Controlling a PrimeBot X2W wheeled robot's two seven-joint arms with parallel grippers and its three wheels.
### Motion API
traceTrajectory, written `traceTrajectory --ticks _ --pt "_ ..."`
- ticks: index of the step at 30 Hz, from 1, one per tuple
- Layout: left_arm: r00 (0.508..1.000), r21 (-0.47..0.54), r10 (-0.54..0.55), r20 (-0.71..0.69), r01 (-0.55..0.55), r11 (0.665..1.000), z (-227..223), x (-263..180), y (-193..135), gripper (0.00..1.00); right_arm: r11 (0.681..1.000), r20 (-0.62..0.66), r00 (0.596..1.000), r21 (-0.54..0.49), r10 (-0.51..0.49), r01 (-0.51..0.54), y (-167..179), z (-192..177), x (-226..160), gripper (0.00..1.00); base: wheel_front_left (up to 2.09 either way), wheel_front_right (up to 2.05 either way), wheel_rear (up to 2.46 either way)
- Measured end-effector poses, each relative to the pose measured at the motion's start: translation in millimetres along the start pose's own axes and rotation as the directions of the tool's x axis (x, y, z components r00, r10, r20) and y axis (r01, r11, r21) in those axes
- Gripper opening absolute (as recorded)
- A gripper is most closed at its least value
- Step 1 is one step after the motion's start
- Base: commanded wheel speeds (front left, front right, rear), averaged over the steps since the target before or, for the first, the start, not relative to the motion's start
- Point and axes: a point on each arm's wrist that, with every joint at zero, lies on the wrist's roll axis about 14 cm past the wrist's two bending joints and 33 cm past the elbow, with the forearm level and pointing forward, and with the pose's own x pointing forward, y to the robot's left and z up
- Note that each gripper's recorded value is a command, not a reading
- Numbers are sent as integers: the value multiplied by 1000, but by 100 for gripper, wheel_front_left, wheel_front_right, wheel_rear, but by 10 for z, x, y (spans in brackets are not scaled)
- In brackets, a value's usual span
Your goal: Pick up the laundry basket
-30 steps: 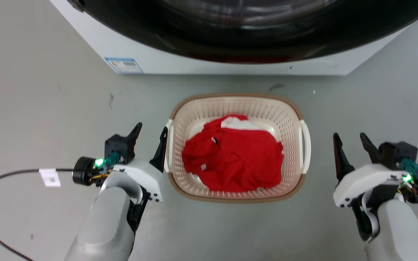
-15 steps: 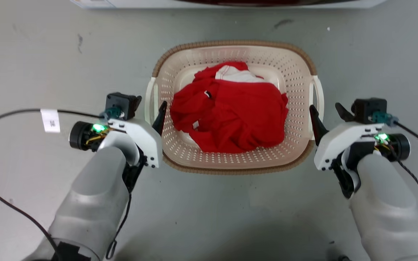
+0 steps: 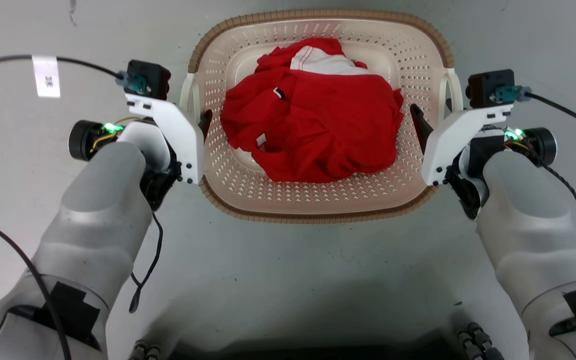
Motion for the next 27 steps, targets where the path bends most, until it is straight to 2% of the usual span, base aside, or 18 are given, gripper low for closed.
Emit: traceTrajectory --ticks 1,2,3,4,5,14,27 --pt "1000 -4 0 -12 -1 1000 -9 16 12 100 1000 -8 1000 -6 3 -3 6 -11 19 100 0 0 0" --pt "1000 -13 1 -27 -1 1000 -24 30 21 100 1000 -23 1000 -16 4 -5 9 -28 35 67 0 0 0" --pt "999 -21 -2 -49 1 1000 -50 40 20 67 1000 -29 1000 -22 6 -6 10 -35 45 43 0 0 0" --pt "998 -27 -5 -61 4 1000 -53 50 17 18 1000 -30 1000 -20 6 -7 11 -29 54 37 0 0 0" --pt "998 -28 -8 -62 6 1000 -50 56 11 0 1000 -32 999 -20 7 -8 13 -25 59 0 0 0 0" --pt "997 -62 -29 -77 24 998 -66 -68 -68 0 1000 -33 999 -15 25 -25 103 39 -40 0 0 0 0" --pt "993 -119 -47 -112 34 992 21 -718 -270 0 999 -111 993 15 34 -33 237 67 -631 0 0 0 0"
